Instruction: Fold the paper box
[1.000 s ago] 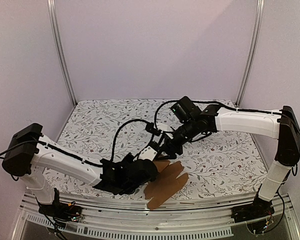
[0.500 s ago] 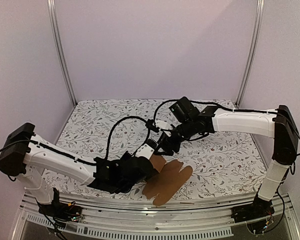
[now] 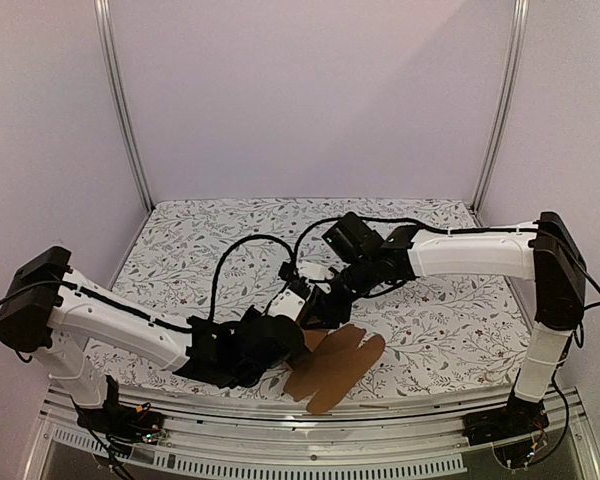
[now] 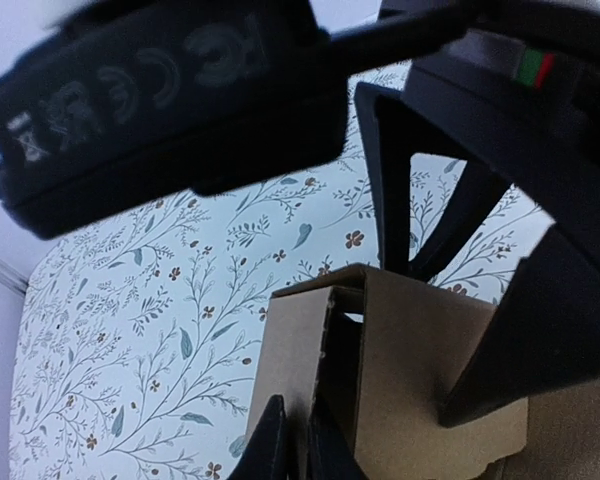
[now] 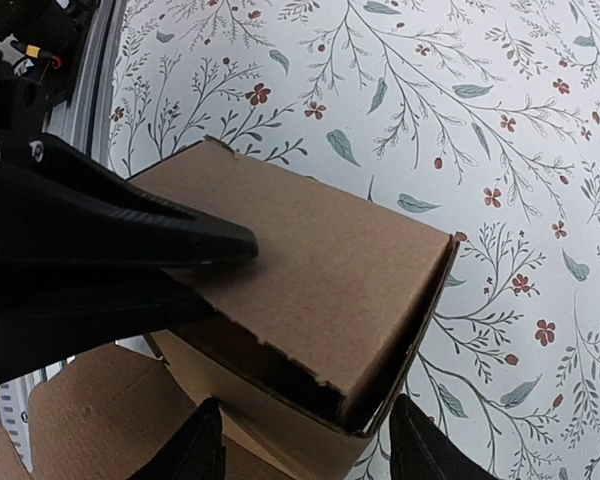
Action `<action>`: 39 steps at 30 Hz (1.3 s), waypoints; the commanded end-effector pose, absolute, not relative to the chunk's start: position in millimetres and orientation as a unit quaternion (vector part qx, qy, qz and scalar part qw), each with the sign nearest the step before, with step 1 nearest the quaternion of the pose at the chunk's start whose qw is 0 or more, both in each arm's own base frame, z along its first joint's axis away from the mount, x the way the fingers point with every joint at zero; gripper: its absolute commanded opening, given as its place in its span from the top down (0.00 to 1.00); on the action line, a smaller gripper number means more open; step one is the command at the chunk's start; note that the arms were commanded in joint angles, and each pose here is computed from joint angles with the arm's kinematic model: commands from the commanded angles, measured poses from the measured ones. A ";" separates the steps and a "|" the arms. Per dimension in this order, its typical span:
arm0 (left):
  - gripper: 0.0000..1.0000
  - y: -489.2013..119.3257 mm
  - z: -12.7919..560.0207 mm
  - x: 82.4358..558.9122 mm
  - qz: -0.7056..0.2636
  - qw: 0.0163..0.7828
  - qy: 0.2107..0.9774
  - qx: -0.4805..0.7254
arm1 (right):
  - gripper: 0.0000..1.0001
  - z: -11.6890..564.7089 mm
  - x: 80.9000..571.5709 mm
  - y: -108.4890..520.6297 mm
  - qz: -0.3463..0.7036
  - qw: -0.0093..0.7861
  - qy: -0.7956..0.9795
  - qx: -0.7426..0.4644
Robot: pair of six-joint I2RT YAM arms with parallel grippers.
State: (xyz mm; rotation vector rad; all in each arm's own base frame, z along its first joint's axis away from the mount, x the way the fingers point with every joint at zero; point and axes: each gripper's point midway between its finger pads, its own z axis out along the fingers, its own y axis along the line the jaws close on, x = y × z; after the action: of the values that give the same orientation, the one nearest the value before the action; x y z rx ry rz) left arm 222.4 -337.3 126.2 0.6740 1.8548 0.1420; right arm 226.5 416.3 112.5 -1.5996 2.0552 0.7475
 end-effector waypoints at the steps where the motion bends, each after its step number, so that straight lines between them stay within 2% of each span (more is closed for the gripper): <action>1: 0.92 -337.8 122.7 227.7 0.040 0.553 0.790 0.261 | 0.46 101.0 249.1 418.7 0.234 0.240 0.767 -0.547; 7: 0.92 -343.0 117.6 228.3 0.040 0.551 0.790 0.267 | 0.49 87.4 253.6 422.3 0.235 0.243 0.772 -0.539; 11: 0.92 -342.6 116.6 228.7 0.042 0.552 0.789 0.265 | 0.60 89.2 260.8 425.2 0.233 0.259 0.777 -0.524; 14: 0.92 -340.8 115.2 229.9 0.048 0.554 0.789 0.260 | 0.74 95.7 264.3 429.6 0.243 0.274 0.779 -0.509; 22: 0.91 -335.4 114.8 232.9 0.058 0.561 0.788 0.247 | 0.78 94.8 269.0 442.2 0.265 0.286 0.776 -0.496; 25: 0.91 -334.5 116.9 233.8 0.058 0.564 0.787 0.243 | 0.87 86.2 276.8 442.6 0.254 0.289 0.788 -0.480; 32: 0.71 -333.4 139.8 233.1 0.041 0.577 0.782 0.233 | 0.89 89.9 281.7 436.7 0.240 0.293 0.803 -0.460; 36: 0.59 -347.3 160.3 221.8 -0.010 0.576 0.774 0.262 | 0.96 94.3 281.3 432.3 0.236 0.300 0.797 -0.468; 39: 0.54 -359.5 175.7 203.9 -0.050 0.569 0.764 0.300 | 0.97 91.6 280.6 430.2 0.234 0.298 0.795 -0.474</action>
State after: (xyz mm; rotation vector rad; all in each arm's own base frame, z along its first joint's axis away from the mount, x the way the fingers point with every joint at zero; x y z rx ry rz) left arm 223.2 -343.7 153.2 0.6097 1.8225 0.0241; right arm 277.0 433.7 81.6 -1.2700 2.1431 0.6349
